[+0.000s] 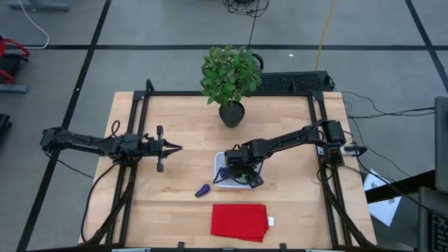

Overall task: Pick and placing Produce into tupperware
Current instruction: Put the green pear into the white bin, then put the violet eggplant into the white bin

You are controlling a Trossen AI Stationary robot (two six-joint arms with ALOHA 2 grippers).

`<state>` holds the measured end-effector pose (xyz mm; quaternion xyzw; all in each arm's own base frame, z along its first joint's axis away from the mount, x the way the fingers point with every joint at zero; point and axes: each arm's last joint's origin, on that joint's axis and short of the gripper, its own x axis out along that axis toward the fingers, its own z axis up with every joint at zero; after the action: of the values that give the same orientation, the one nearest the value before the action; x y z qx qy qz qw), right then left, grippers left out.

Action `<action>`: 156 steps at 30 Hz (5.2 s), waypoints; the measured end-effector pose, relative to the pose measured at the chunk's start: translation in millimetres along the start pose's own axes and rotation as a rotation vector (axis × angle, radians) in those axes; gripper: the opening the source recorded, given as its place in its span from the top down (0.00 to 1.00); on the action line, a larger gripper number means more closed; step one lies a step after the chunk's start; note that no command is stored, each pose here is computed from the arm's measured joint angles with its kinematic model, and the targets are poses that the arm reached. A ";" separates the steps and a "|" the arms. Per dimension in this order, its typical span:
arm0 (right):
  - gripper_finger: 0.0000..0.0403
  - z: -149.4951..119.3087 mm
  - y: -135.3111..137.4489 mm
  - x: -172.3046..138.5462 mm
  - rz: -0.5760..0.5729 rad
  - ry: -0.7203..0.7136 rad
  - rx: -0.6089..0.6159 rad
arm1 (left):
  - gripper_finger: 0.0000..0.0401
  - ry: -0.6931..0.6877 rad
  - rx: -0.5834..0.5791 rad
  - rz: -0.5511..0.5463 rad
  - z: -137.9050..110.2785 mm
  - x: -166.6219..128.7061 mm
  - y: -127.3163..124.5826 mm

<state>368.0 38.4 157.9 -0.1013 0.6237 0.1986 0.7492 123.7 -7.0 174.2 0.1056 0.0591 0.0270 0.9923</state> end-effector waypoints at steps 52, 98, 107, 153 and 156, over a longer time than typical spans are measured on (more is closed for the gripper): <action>0.36 -1.0 2.8 -10.6 0.007 0.007 0.039 | 0.94 0.000 0.000 0.000 0.0 0.0 0.0; 0.67 4.7 1.3 -34.5 0.017 0.058 0.045 | 0.94 0.005 0.001 -0.001 -0.5 0.0 -0.1; 0.68 10.8 1.3 -46.6 0.013 0.045 0.046 | 0.94 0.006 0.001 -0.002 -0.6 0.0 -0.1; 1.00 -31.5 32.5 -149.0 -0.025 -0.040 0.312 | 0.94 0.005 -0.005 -0.001 -0.5 0.0 -0.1; 1.00 -37.0 37.6 -162.2 -0.041 -0.081 0.313 | 0.94 0.006 -0.008 -0.001 -0.5 0.0 -0.1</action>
<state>295.7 29.7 312.1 0.0121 0.6141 0.0875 0.7843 123.6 -6.9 173.7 0.1017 0.0618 0.0270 0.9925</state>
